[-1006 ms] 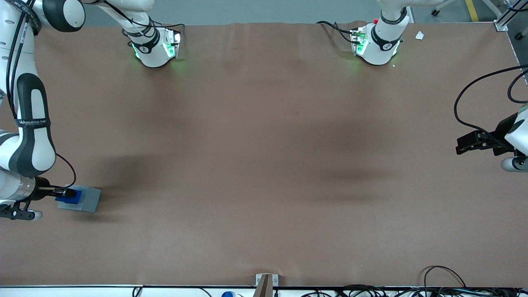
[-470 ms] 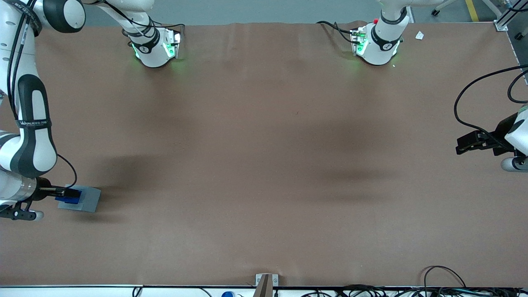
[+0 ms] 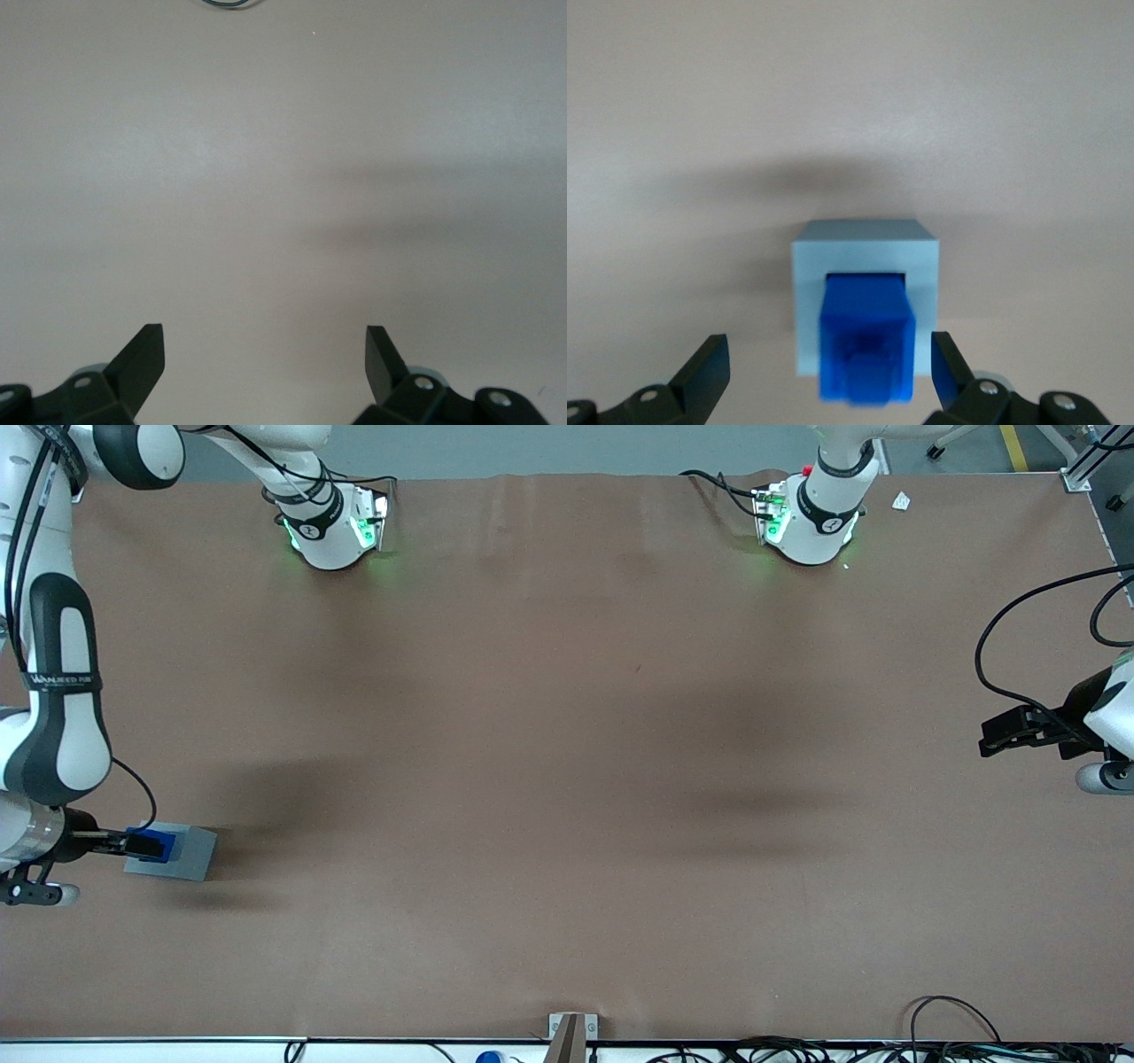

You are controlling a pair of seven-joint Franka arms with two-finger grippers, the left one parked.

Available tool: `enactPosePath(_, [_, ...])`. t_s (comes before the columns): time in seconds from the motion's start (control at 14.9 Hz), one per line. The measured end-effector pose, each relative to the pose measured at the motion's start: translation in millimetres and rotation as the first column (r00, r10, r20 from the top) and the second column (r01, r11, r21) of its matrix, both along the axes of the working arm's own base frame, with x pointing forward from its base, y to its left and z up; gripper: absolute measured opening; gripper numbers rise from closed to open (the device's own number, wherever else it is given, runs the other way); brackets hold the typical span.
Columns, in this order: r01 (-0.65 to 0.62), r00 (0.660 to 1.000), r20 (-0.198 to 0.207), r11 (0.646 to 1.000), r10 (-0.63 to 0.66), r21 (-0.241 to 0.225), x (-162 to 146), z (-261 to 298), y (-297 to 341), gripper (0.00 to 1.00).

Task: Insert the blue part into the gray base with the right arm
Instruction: 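Open the right gripper and raise it away from the base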

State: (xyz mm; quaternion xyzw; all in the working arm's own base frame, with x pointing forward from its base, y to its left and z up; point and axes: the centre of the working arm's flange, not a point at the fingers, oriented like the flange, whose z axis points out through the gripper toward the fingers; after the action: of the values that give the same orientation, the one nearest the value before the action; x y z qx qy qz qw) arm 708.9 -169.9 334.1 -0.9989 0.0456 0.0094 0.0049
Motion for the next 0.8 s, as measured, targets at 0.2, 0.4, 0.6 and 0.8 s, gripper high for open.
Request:
enactPosePath(0.2, [-0.034, 0.999, -0.005, 0.999, 0.034, 0.009, -8.7, 68.6, 27.1, 1.00])
enactPosePath(0.4, [-0.045, 0.999, 0.017, 0.999, 0.045, 0.010, -26.1, 138.8, 49.1, 1.00])
enactPosePath(0.6, [0.006, 1.000, 0.027, 1.000, -0.006, 0.013, -41.7, 184.6, 73.7, 1.00])
enactPosePath(0.8, [0.056, 0.998, 0.023, 0.998, -0.057, 0.018, -59.8, 223.2, 105.2, 1.00])
